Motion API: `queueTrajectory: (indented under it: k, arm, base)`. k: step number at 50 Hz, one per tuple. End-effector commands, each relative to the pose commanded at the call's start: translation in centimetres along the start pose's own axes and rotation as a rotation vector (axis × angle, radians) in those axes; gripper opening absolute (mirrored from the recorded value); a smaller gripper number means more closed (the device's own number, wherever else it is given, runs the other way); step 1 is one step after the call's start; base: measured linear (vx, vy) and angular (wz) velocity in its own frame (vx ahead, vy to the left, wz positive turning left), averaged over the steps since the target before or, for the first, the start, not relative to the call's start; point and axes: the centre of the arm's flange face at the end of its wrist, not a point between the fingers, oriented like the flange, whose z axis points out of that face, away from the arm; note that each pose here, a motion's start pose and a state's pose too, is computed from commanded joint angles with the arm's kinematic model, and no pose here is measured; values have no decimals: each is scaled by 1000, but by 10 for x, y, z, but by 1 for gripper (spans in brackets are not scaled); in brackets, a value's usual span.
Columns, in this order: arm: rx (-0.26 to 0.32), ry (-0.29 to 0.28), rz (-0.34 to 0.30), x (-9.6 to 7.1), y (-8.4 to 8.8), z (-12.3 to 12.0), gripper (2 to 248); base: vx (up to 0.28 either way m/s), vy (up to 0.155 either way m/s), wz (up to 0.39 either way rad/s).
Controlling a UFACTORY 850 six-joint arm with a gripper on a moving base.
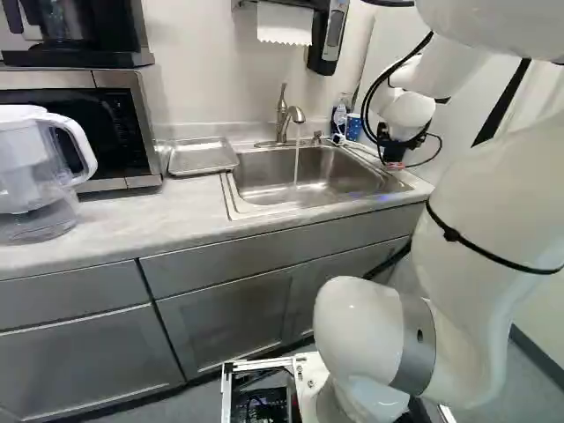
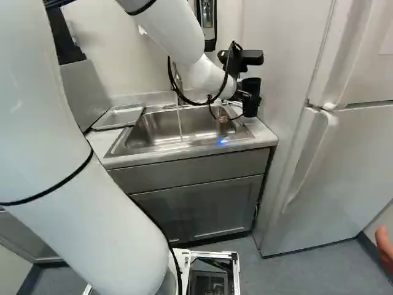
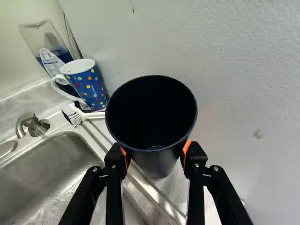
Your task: Rinse the cup and place it in the tray
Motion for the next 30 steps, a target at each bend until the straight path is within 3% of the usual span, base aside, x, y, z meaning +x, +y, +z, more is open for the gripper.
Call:
queueTrajectory:
  k: [19,30]
  arm:
    - [19,42,1,14,-6,-19,123]
    - [25,43,-2,12,-9,-22,123]
  base:
    - [0,0,0]
    - [0,0,0]
